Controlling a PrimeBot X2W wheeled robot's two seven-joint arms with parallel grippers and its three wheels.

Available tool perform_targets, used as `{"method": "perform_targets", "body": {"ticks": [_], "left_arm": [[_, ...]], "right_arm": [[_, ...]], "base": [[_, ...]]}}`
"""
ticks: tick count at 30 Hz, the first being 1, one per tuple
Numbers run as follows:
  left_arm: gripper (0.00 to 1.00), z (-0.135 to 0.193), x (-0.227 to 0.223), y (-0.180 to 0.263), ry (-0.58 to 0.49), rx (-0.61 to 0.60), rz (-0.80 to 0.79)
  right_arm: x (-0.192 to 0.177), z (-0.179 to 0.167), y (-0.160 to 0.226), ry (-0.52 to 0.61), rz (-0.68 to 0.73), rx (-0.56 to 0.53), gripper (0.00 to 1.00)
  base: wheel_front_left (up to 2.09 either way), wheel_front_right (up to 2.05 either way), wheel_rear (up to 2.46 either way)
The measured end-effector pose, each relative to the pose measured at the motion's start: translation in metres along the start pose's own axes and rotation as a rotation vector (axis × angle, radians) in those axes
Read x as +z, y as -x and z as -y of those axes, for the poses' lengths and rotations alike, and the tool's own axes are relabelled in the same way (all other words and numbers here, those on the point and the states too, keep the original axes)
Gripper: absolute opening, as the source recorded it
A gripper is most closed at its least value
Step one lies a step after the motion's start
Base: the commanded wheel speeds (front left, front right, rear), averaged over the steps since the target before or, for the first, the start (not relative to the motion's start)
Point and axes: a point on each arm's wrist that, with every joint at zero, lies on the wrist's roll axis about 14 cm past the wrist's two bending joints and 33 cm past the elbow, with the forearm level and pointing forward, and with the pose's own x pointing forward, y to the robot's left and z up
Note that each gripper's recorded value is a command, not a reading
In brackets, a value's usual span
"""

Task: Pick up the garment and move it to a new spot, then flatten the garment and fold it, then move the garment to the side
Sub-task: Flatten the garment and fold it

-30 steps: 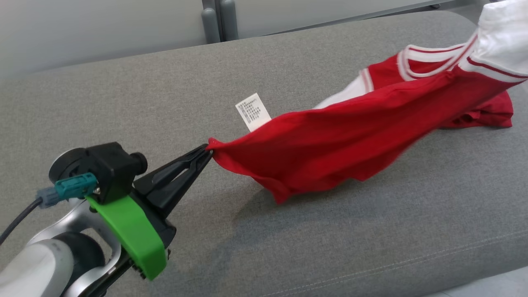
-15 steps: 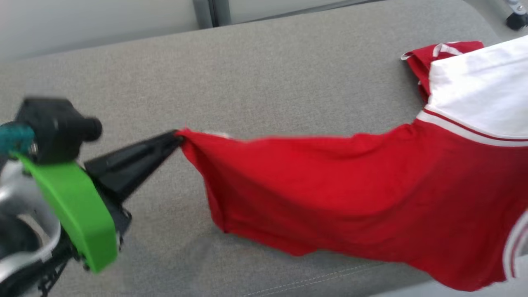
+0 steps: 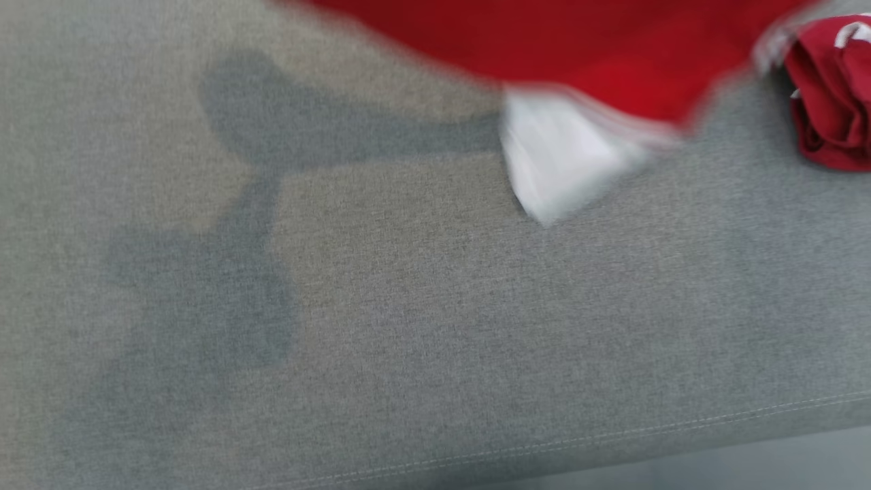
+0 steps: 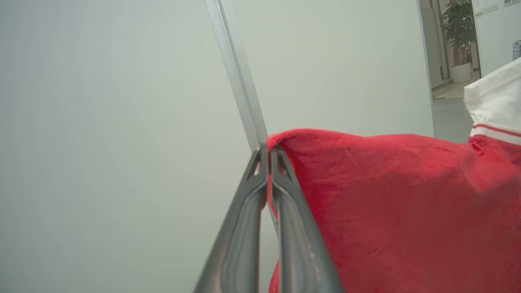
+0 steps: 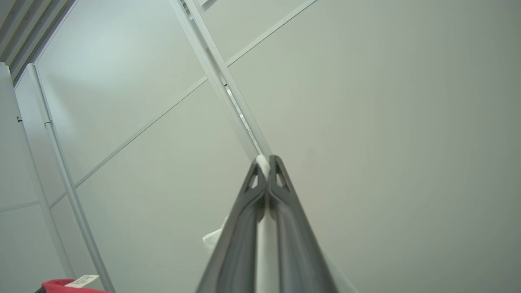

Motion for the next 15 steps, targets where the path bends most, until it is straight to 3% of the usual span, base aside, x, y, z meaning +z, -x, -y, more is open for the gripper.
{"method": "perform_targets", "body": {"ticks": [3, 5, 9, 11, 15], "left_arm": [[0.00, 0.000, 0.034, -0.015, -0.165, -0.028, 0.138], [0.00, 0.000, 0.001, -0.023, -0.166, -0.048, 0.065], [0.00, -0.005, -0.119, -0.017, -0.079, -0.065, -0.190], [0.00, -0.002, -0.189, 0.004, -0.003, -0.055, -0.316], [0.00, 0.039, -0.334, 0.102, 0.191, -0.043, -0.672]], "right_arm": [[-0.016, -0.010, -0.022, 0.016, 0.019, 0.032, 0.00], [-0.048, -0.015, -0.029, 0.042, -0.045, 0.057, 0.00], [-0.125, 0.000, -0.023, 0.048, -0.213, 0.035, 0.00], [-0.171, 0.027, -0.002, 0.023, -0.310, -0.039, 0.00], [-0.272, 0.100, 0.108, -0.077, -0.583, -0.310, 0.00]], "base": [[0.00, 0.00, 0.00], [0.00, 0.00, 0.00], [0.00, 0.00, 0.00], [0.00, 0.00, 0.00], [0.00, 0.00, 0.00]]}}
